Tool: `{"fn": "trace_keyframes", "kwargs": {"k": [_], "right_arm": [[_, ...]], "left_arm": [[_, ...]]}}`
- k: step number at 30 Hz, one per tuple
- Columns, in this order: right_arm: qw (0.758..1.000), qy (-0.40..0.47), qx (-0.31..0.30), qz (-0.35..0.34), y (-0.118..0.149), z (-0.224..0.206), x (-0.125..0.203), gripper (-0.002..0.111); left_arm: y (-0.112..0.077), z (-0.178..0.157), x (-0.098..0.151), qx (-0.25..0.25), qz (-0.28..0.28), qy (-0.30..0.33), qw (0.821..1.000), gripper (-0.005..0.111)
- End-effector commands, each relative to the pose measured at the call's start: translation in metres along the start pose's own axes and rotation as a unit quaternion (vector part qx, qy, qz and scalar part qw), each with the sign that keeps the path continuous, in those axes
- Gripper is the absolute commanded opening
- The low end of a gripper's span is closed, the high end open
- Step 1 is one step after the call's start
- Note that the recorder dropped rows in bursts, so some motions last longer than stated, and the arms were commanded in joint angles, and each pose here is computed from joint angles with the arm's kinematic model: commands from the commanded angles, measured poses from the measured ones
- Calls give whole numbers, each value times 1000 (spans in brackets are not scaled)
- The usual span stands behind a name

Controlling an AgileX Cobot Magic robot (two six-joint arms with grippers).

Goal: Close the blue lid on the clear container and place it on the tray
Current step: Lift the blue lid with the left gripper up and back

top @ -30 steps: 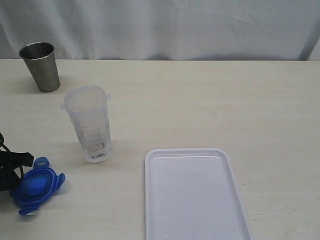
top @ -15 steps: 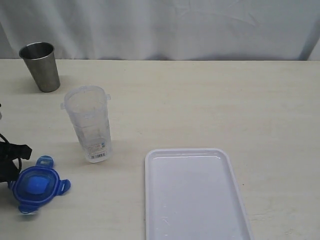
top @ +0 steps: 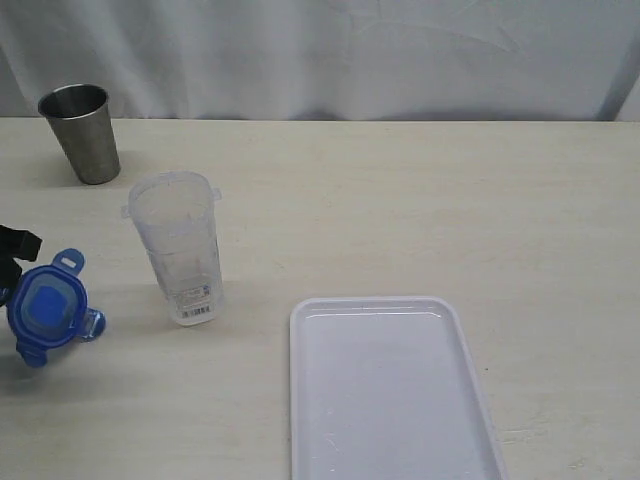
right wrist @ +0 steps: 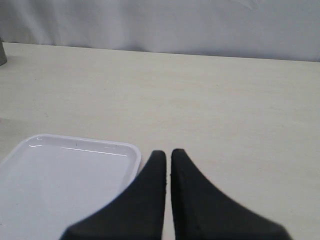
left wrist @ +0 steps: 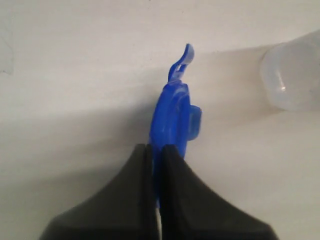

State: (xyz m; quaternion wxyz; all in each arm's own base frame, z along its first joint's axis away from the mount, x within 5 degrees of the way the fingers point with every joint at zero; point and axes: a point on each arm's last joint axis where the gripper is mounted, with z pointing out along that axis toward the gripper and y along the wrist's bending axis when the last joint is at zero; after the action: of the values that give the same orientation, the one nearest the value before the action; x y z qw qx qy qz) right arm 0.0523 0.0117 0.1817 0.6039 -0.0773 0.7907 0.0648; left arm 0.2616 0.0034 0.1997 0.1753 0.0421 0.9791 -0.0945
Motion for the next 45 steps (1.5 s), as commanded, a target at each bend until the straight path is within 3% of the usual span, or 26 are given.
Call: {"fn": "trace_keyframes", "kwargs": {"k": [1, 13, 27, 30, 33, 35, 36, 41, 45], "right_arm": [[1000, -5, 2, -2, 0, 0, -1, 4], [1000, -5, 2, -2, 0, 0, -1, 4], [1000, -5, 2, -2, 0, 0, -1, 4], [1000, -5, 2, -2, 0, 0, -1, 4], [1000, -5, 2, -2, 0, 0, -1, 4], [1000, -5, 2, -2, 0, 0, -1, 4], [1000, -5, 2, -2, 0, 0, -1, 4], [1000, -5, 2, -2, 0, 0, -1, 4], [1000, -5, 2, -2, 0, 0, -1, 4]], "left_arm": [[-3, -18, -9, -10, 32, -41, 999, 0], [-7, -56, -34, -40, 64, -155, 985, 0], [-25, -94, -70, 13, 134, -269, 954, 0], [-34, -101, -78, 42, 168, -312, 934, 0], [-48, -100, -80, 37, 220, -325, 919, 0], [-63, -99, -82, 25, 275, -335, 901, 0], [-75, -97, -82, 17, 320, -341, 884, 0], [-111, -92, -78, -27, 443, -342, 829, 0], [-132, -98, -81, -68, 470, -383, 792, 0]]}}
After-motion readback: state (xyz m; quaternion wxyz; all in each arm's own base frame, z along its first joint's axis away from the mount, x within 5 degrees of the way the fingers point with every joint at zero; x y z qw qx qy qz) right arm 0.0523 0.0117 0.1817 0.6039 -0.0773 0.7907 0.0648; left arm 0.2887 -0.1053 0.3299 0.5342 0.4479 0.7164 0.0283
